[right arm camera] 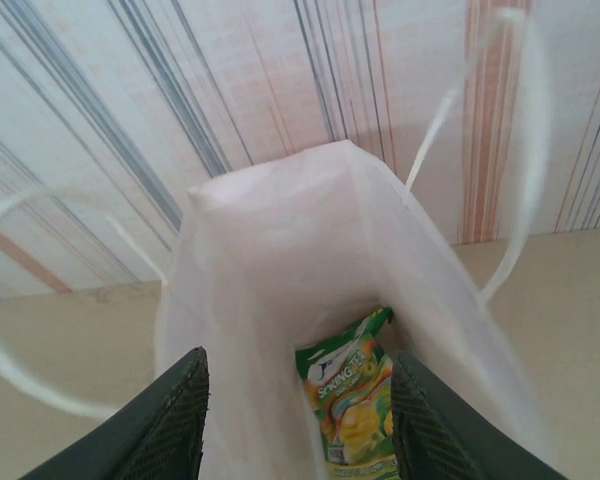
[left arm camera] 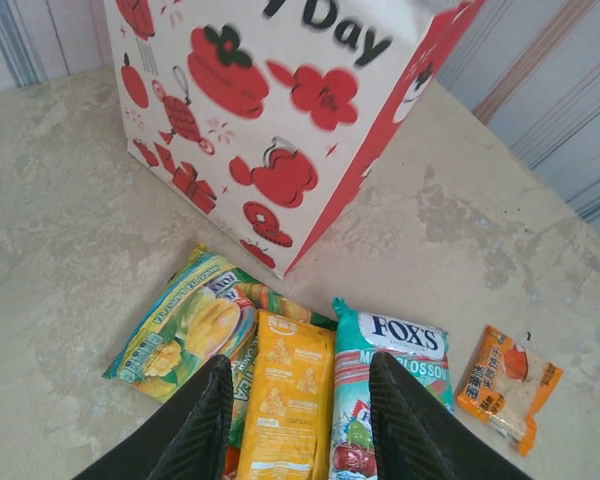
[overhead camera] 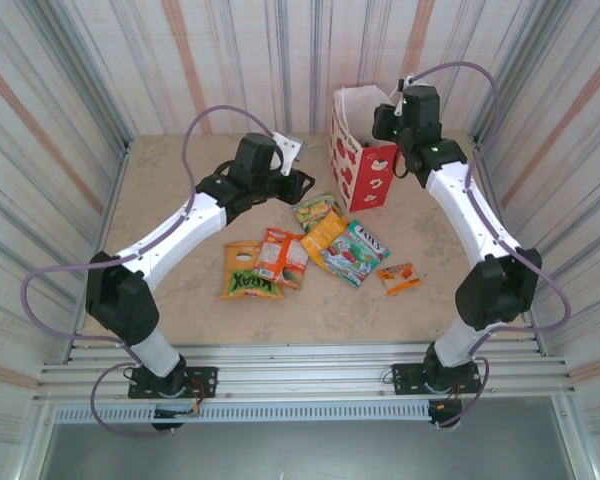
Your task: Place the snacks into the paper bag
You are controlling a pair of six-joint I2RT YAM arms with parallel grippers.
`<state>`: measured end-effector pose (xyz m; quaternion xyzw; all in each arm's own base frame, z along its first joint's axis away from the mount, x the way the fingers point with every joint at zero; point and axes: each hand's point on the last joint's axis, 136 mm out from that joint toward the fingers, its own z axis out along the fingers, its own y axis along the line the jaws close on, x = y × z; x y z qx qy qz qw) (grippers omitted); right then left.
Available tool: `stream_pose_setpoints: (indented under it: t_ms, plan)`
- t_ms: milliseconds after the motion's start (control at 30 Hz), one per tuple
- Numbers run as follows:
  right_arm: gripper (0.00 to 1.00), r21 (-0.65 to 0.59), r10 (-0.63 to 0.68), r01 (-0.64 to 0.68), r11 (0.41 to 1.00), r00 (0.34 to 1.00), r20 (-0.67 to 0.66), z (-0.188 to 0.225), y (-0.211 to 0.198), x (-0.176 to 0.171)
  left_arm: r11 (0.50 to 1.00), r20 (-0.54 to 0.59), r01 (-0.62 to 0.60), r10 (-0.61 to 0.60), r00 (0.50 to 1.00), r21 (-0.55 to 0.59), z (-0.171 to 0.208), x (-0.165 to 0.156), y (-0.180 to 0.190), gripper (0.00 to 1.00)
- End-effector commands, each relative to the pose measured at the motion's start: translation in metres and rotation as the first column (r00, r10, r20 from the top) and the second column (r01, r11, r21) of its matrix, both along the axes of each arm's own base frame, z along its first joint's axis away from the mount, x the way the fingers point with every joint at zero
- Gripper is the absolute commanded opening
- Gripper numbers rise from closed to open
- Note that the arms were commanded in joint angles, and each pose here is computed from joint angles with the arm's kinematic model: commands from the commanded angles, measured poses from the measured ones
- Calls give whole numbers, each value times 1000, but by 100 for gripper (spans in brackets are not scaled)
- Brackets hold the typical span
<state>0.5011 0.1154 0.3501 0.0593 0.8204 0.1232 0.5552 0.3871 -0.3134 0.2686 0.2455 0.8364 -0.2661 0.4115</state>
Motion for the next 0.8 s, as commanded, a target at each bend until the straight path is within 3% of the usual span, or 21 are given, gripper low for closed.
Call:
stream_pose_setpoints:
  t_ms: [0,300,600,767]
  plan:
    - [51,27,2,-3,1000,999,42,24,-4,-30,1000,-26,18,-18,1000,1,-3,-16,-3,41]
    - [54,113,81,-73,991,994,-66,-11,-19,-99,994,-179,60,-77,981,-95,-36,-20,-34,41]
    - [54,330,158,-32,943,919,-362,-128,-21,-161,987,-359,73,-120,926,-142,-86,-16,-60,41]
    - [54,427,203,21,904,858,-471,-186,-9,-185,984,-476,95,-156,865,-150,-125,-22,-73,42]
